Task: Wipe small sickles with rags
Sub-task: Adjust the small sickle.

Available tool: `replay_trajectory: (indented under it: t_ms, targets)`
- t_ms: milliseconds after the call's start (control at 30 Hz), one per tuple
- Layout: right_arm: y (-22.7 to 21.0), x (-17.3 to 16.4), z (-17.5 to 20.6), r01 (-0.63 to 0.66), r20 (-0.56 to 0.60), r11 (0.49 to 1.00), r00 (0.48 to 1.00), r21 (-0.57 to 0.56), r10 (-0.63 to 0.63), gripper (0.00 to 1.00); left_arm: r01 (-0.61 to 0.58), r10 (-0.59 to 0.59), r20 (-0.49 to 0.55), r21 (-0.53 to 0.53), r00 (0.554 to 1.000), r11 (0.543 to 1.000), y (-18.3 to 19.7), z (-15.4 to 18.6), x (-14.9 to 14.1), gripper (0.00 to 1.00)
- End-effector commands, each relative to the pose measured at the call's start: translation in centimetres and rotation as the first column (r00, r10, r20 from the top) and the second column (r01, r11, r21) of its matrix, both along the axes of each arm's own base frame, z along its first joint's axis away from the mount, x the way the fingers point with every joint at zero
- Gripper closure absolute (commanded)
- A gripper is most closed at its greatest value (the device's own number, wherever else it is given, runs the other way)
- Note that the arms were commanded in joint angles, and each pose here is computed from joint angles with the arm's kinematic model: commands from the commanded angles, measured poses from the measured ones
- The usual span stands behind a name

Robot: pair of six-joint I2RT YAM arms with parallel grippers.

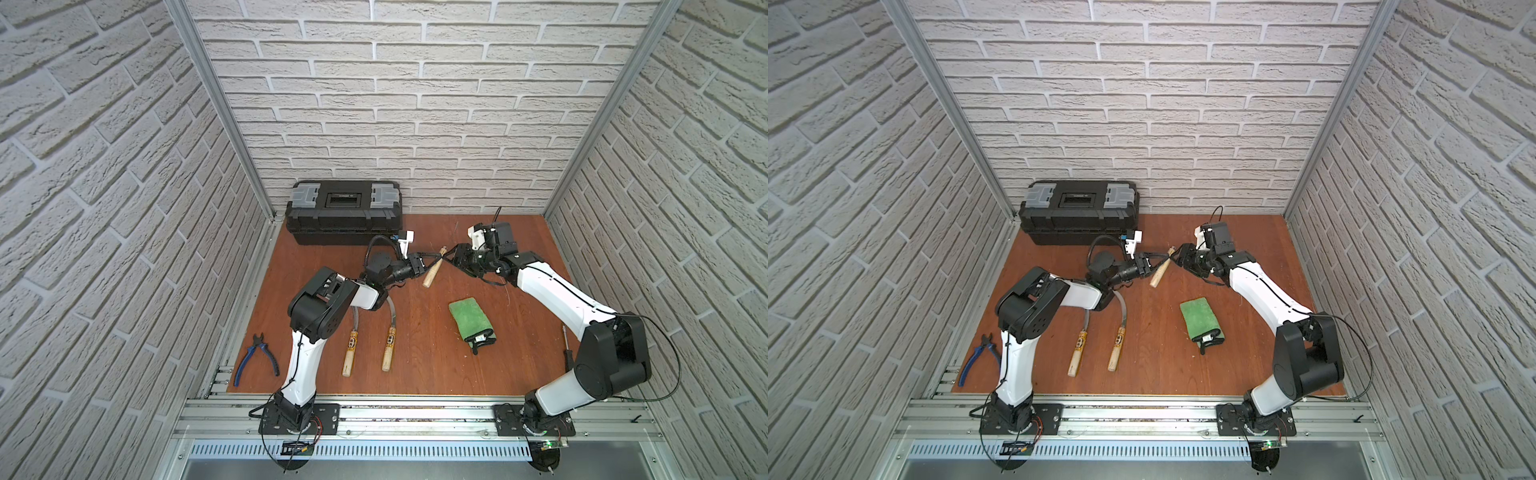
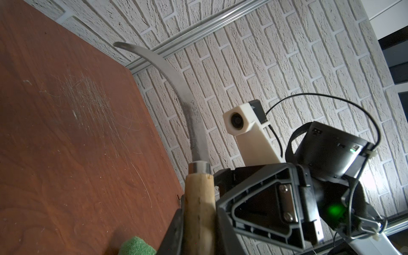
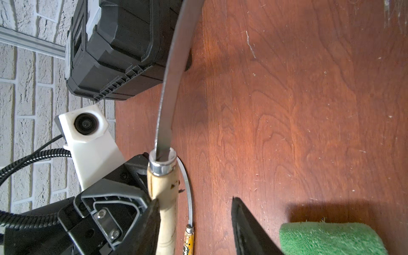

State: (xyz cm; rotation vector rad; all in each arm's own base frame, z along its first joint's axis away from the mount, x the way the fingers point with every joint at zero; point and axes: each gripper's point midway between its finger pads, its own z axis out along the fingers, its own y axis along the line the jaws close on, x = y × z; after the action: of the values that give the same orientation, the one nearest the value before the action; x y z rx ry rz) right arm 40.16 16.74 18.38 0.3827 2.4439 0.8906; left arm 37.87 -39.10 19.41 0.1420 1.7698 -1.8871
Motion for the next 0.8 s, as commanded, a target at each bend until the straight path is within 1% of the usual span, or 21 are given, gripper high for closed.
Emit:
replay_trajectory:
  t_ms: [0, 367, 600, 767]
  targets:
    - [1.6, 1.7, 3.1, -0.020, 0.115, 0.999, 0.993, 0.049, 0.015, 0.48, 0.066, -0.059, 0.103, -0.060, 0.993, 0.996, -0.6, 2.7, -1.6, 1.00]
    - [1.7, 1.5, 4.9, -0.028, 0.144, 0.999, 0.989, 0.045, 0.022, 0.49, 0.065, -0.059, 0.104, -0.062, 0.993, 0.996, -0.7, 2.7, -1.5, 1.00]
    - [1.9, 1.6, 3.6, -0.028, 0.117, 0.999, 0.993, 0.034, 0.024, 0.50, 0.067, -0.059, 0.116, -0.068, 0.991, 0.995, -0.6, 3.4, -1.7, 1.00]
    - [2.2, 1.7, 2.7, -0.033, 0.099, 0.999, 0.995, 0.033, 0.029, 0.55, 0.068, -0.060, 0.121, -0.068, 0.991, 0.995, -0.6, 3.5, -1.8, 1.00]
